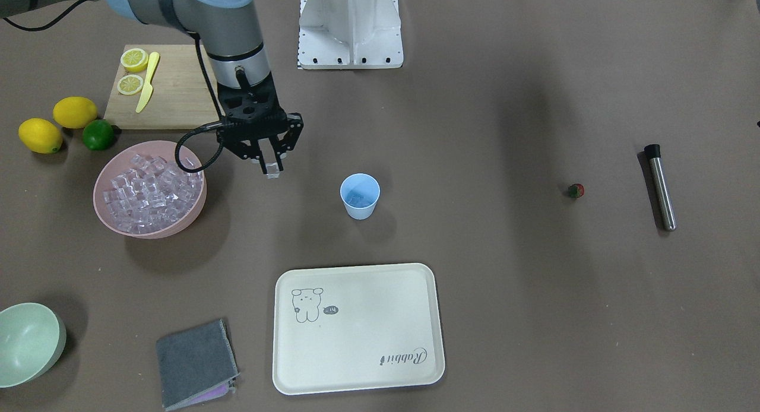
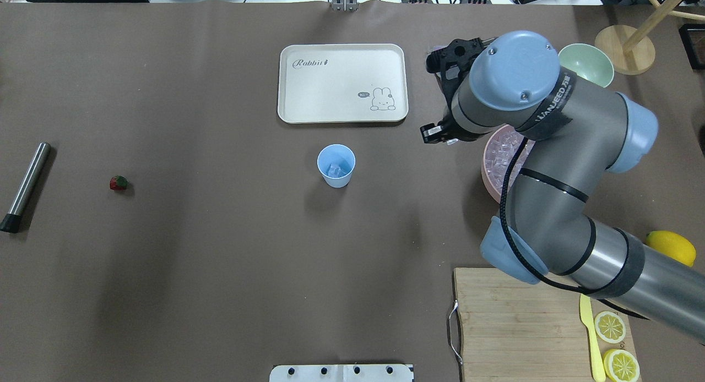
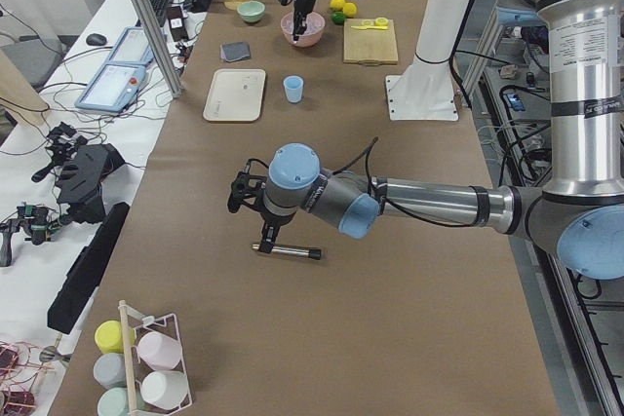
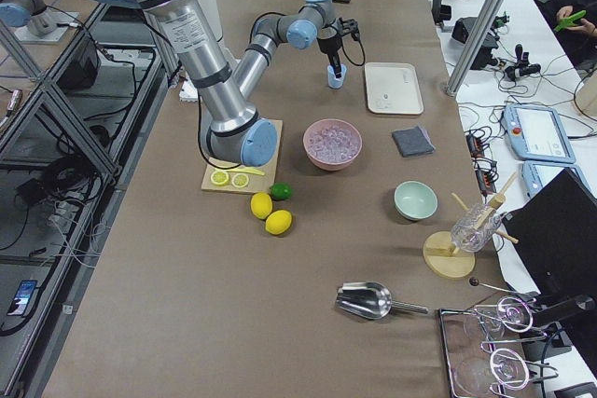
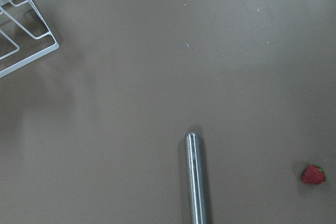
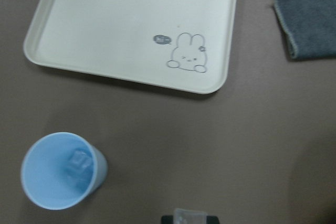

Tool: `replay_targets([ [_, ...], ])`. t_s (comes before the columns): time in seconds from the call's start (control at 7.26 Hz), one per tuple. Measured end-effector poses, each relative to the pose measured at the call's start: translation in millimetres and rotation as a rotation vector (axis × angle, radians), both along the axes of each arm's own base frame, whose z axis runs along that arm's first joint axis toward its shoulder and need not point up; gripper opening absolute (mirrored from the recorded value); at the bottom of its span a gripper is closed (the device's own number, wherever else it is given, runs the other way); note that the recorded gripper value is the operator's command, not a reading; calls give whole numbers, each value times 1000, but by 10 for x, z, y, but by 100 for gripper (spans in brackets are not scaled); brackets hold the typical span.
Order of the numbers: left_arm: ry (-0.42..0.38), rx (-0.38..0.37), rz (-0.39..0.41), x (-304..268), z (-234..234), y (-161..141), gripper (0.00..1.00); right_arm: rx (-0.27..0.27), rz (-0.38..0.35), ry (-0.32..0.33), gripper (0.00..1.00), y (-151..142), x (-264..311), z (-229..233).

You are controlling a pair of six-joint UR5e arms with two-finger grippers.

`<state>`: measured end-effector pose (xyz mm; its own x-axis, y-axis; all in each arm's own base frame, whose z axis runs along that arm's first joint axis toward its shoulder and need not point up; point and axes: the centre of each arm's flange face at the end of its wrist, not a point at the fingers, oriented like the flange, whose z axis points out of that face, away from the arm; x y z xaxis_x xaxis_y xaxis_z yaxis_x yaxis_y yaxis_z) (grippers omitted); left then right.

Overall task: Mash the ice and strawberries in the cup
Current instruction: 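Carry the ice with the right gripper over the light-blue cup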

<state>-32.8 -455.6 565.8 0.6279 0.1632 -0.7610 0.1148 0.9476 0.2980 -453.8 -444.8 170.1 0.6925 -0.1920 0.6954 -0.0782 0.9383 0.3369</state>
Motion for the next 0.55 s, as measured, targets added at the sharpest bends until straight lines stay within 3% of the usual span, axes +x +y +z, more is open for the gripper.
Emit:
replay_targets([
  [0.28,0,6,0,0,-6,9,97,-39,43,-51,28,234,-530,-403],
  [0.55,1,7,0,-4,-5,30,97,-64,78,-44,28,177,-1076,-680],
])
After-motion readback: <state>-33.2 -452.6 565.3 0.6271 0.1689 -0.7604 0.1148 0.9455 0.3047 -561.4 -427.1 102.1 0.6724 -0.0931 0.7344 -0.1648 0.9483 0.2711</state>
